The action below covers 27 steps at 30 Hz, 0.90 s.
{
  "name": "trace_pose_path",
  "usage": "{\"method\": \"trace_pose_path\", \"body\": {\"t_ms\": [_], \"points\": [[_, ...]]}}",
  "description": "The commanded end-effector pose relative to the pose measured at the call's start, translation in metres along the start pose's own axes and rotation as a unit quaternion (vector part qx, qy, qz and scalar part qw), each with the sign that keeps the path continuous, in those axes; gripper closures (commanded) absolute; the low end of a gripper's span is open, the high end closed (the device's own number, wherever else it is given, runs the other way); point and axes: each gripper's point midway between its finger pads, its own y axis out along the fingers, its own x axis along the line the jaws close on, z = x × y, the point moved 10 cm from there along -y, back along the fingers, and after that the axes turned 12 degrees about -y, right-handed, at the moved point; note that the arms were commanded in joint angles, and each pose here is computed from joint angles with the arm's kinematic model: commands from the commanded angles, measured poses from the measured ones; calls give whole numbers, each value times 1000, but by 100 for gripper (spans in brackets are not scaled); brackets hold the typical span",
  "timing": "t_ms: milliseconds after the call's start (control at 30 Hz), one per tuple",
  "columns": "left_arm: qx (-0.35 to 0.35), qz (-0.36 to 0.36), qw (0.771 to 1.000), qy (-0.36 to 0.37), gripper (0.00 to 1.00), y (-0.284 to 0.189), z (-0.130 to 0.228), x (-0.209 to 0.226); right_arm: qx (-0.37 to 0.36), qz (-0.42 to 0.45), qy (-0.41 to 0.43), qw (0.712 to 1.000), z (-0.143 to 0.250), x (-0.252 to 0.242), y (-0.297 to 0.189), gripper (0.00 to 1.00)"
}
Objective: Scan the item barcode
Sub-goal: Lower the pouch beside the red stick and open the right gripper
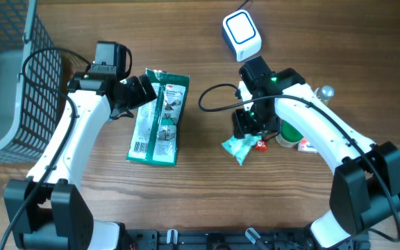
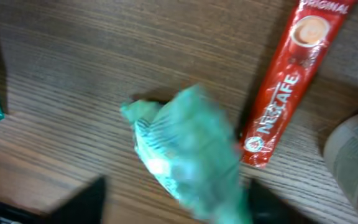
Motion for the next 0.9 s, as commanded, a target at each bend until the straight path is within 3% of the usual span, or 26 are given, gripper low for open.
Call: {"method": "trace_pose_path", "body": {"t_ms": [0,100,233,267,333,400,567,667,867], "points": [[-7,-3,1000,4,0,-1,-2,0,1,19,7,1000,-2,-3,5,19],[-7,-3,1000,4,0,-1,-2,0,-15,11,50,999,-6,-2,8,19],[-7,-3,1000,4,0,-1,-2,0,-48,-49,127,990,-14,7,20,29],[-7,-3,1000,4,0,-1,-2,0,-64,-78,126,987,-18,15,25,40],[-7,-3,1000,4,0,-1,-2,0,-83,-102,148,980,-22,23,35,44],[-7,-3,1000,4,0,-1,-2,0,-104,-109,174,973,-23,29,47,66],[-7,-3,1000,4,0,-1,-2,0,-122,-43,215,968,-13,23,71,84],[-7,-3,1000,4,0,-1,-2,0,-87,-35,221,971,-2,22,76,86],[-7,-3,1000,4,0,-1,-2,0,-23,39,199,979,21,9,77,80]]}}
